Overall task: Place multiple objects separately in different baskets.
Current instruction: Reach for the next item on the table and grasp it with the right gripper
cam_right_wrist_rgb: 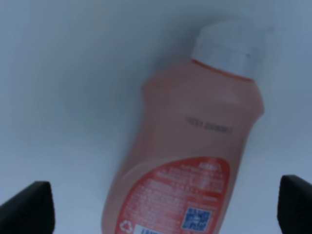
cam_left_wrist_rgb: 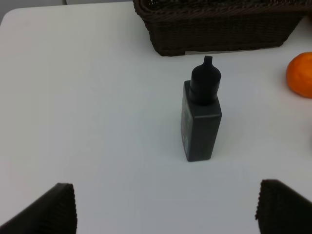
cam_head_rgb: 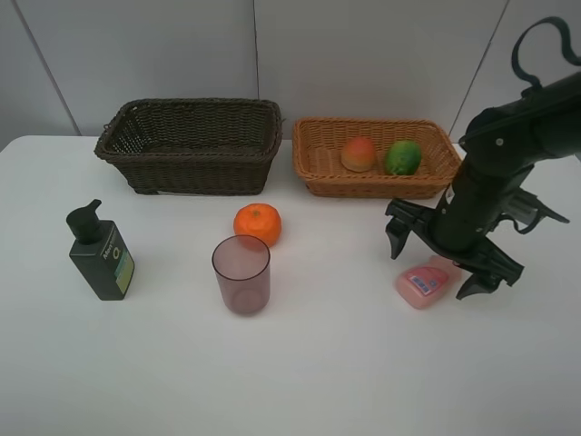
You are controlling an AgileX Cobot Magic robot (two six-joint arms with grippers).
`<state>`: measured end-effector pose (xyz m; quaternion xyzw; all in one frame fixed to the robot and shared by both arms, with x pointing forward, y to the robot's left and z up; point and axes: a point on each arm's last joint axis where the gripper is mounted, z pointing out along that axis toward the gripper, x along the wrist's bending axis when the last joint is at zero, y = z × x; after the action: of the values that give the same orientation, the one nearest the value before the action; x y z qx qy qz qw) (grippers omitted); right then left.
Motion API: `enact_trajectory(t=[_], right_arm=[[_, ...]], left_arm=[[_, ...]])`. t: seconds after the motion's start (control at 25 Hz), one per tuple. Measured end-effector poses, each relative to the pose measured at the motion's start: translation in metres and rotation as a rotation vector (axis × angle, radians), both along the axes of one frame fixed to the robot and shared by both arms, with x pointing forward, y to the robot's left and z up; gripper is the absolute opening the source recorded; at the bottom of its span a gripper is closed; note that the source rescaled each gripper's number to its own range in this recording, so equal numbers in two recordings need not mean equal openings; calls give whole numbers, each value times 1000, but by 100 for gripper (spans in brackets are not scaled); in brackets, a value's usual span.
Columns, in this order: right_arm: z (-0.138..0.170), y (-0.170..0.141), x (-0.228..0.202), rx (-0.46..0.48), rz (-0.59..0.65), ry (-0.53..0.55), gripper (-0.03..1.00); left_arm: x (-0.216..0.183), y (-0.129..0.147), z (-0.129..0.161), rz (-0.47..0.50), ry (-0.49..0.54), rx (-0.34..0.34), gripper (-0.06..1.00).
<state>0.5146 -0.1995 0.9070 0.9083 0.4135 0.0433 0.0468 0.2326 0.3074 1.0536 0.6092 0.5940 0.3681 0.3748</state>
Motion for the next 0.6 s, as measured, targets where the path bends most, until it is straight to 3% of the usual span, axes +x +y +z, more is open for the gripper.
enact_trajectory(t=[0.6], right_arm=[[-30, 4, 3, 11, -33, 58, 96]], left_arm=[[0, 0, 0, 0, 0, 0, 96]])
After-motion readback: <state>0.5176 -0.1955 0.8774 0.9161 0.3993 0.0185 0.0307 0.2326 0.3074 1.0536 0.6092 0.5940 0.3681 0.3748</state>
